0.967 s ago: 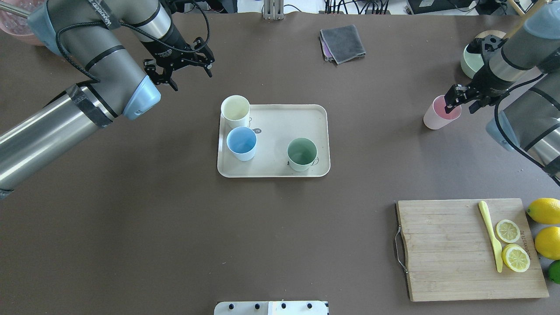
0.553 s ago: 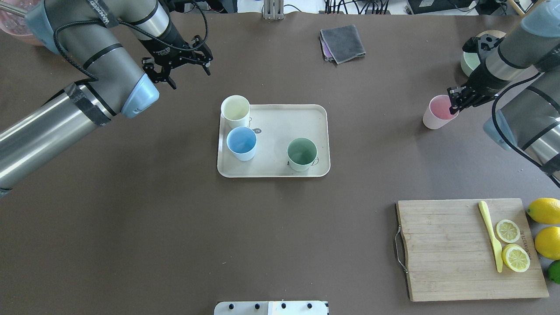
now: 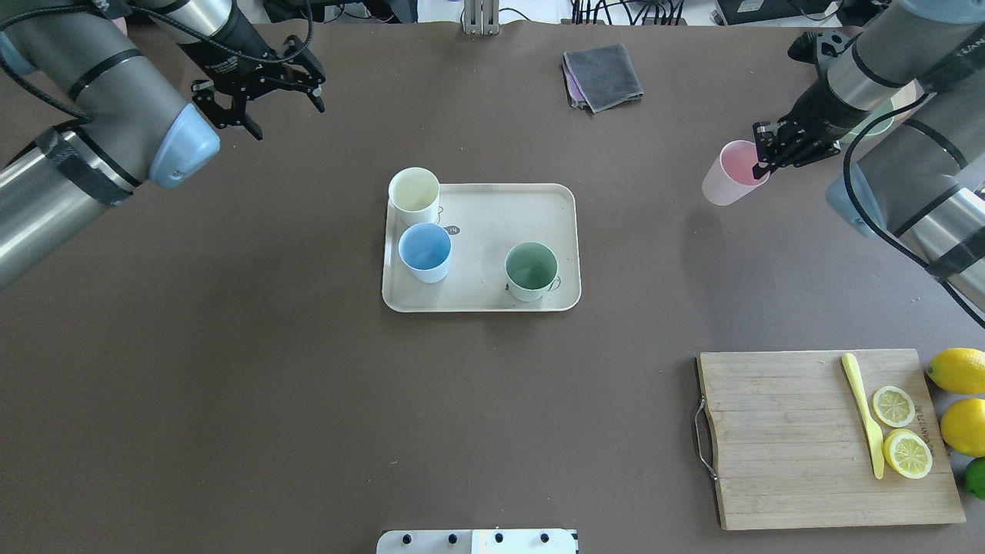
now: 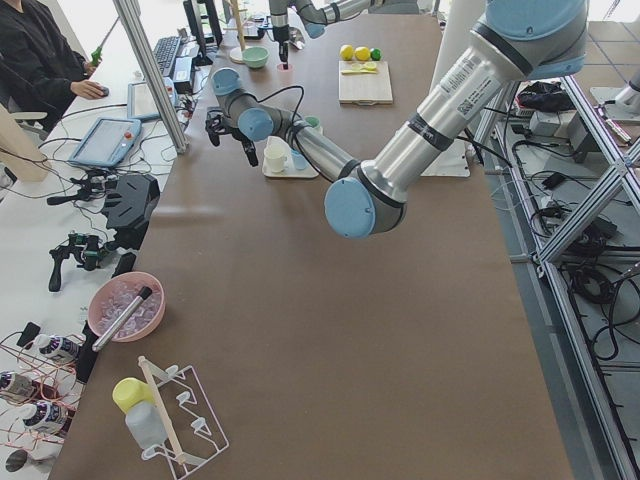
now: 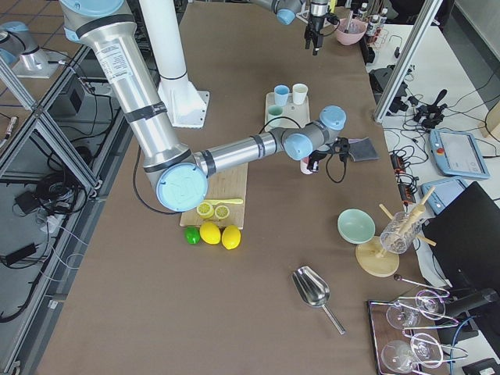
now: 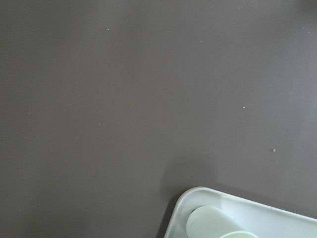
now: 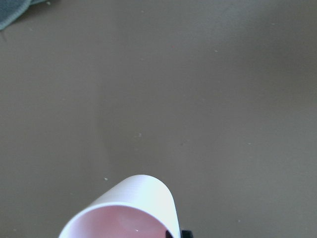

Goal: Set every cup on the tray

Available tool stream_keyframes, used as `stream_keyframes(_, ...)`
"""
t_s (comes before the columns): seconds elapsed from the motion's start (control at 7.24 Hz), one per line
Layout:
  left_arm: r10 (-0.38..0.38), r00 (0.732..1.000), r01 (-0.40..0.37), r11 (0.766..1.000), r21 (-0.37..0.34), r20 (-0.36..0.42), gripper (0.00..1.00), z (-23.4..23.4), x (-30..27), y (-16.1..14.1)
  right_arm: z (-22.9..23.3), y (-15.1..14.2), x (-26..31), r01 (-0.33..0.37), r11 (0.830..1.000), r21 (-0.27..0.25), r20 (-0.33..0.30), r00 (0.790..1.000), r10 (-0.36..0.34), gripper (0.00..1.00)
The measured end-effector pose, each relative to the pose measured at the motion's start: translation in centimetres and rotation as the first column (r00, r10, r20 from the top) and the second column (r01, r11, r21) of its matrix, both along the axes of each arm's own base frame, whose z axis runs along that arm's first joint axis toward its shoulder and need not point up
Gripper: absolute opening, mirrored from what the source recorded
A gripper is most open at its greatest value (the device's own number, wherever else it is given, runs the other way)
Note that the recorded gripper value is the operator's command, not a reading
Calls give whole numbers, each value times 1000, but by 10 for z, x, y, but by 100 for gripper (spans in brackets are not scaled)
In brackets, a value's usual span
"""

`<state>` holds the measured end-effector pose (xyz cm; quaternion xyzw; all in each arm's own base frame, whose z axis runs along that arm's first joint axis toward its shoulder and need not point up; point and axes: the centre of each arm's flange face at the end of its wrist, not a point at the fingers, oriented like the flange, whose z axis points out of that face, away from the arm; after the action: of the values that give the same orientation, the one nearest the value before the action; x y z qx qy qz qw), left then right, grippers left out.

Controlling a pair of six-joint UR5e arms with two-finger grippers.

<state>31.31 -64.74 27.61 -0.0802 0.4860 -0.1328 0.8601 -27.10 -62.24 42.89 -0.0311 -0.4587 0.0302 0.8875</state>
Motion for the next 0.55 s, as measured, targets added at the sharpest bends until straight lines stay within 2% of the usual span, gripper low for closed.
stream_keyframes(0.28, 43, 999, -44, 997, 68, 29, 98, 21, -51, -8, -65, 3, -47, -33, 999, -36, 38, 999, 35, 0)
stream_keyframes(0.55, 61, 997, -67, 992, 111, 51, 98, 31, -80, -17, -119, 20, -106, -55, 997, -60, 49, 997, 58, 0)
